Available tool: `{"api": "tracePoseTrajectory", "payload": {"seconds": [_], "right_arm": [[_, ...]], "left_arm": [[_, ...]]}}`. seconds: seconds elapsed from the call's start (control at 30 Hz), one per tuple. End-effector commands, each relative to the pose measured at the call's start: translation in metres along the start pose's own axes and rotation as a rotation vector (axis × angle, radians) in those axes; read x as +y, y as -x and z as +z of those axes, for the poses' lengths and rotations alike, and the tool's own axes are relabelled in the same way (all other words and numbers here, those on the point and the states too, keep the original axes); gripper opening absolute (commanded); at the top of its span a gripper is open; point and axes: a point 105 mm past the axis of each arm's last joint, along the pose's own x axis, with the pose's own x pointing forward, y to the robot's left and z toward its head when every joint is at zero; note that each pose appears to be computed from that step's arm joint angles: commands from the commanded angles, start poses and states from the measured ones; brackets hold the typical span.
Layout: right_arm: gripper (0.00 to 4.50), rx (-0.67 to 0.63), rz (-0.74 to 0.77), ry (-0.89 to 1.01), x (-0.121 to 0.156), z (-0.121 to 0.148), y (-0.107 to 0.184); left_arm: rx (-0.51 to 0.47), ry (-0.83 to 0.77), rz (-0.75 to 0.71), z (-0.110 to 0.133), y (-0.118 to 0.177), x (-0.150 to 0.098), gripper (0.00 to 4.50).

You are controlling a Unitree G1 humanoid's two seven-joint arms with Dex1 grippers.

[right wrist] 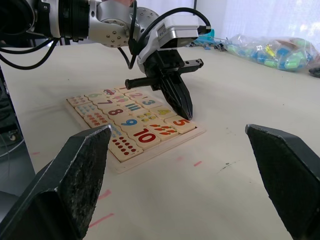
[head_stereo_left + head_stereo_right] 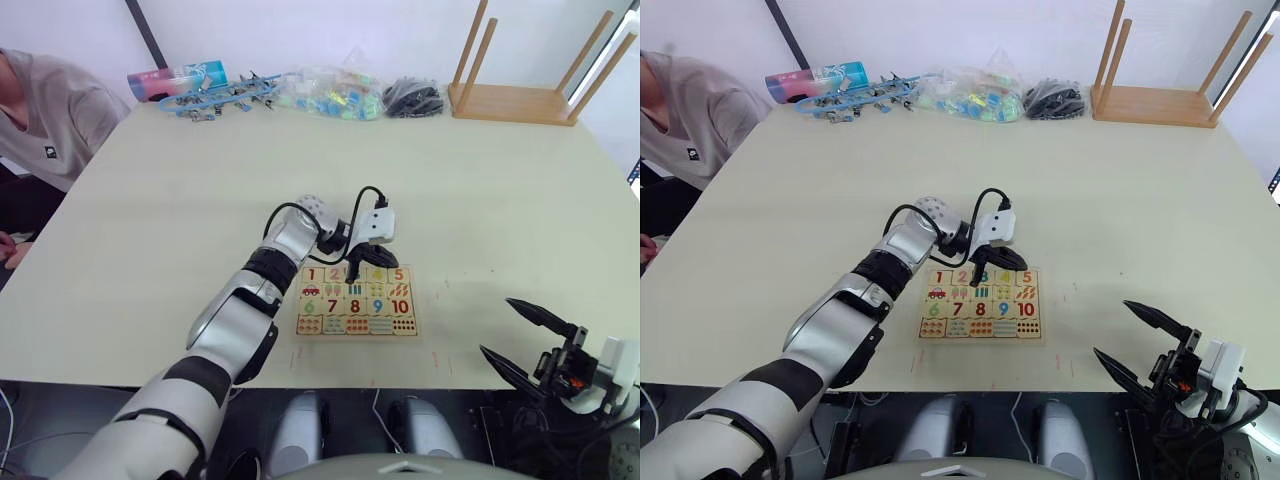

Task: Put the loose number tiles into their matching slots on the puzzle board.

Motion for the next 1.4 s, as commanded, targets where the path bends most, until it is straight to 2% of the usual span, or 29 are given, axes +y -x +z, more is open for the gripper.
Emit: {"api": "tracePoseTrajectory", "payload": {"seconds": [0.03, 0.13, 0.27, 0.67, 0.8, 0.9, 1.03, 1.13, 1.17, 1.4], "right_arm": [[4.50, -0.012, -0.006, 0.037, -0.004, 0.009, 0.003], [4.50, -0.012, -0.007, 0.035, -0.005, 0.008, 0.003], [4.50, -0.002, -0.016, 0.027, -0.012, 0.006, -0.001], [4.50, 0.020, -0.017, 0.021, -0.029, 0.002, -0.001], [4.50, 0.028, -0.026, 0.018, -0.034, 0.001, 0.001], [4.50, 0.043, -0.042, 0.017, -0.040, 0.000, 0.002], [4.50, 0.056, -0.056, 0.013, -0.044, -0.001, 0.006], [4.50, 0.071, -0.069, 0.009, -0.045, -0.002, 0.011], [4.50, 0.074, -0.070, 0.008, -0.046, -0.002, 0.013], [4.50, 0.093, -0.115, 0.001, -0.046, -0.003, 0.023]], "left_arm": [[-0.164, -0.008, 0.049, 0.026, 0.016, 0.007, 0.01], [-0.227, 0.014, 0.080, 0.031, 0.025, 0.009, 0.01], [-0.334, 0.132, 0.211, 0.020, 0.058, 0.012, 0.01], [-0.469, 0.268, 0.548, -0.022, 0.139, -0.015, 0.01], [-0.455, 0.298, 0.602, -0.033, 0.152, -0.030, 0.01], [-0.406, 0.342, 0.711, -0.054, 0.172, -0.049, 0.64], [-0.370, 0.374, 0.768, -0.067, 0.183, -0.067, 2.67], [-0.321, 0.400, 0.833, -0.082, 0.194, -0.082, 3.90], [-0.305, 0.408, 0.847, -0.087, 0.198, -0.086, 4.46], [-0.171, 0.541, 0.945, -0.123, 0.211, -0.122, 4.46]]}}
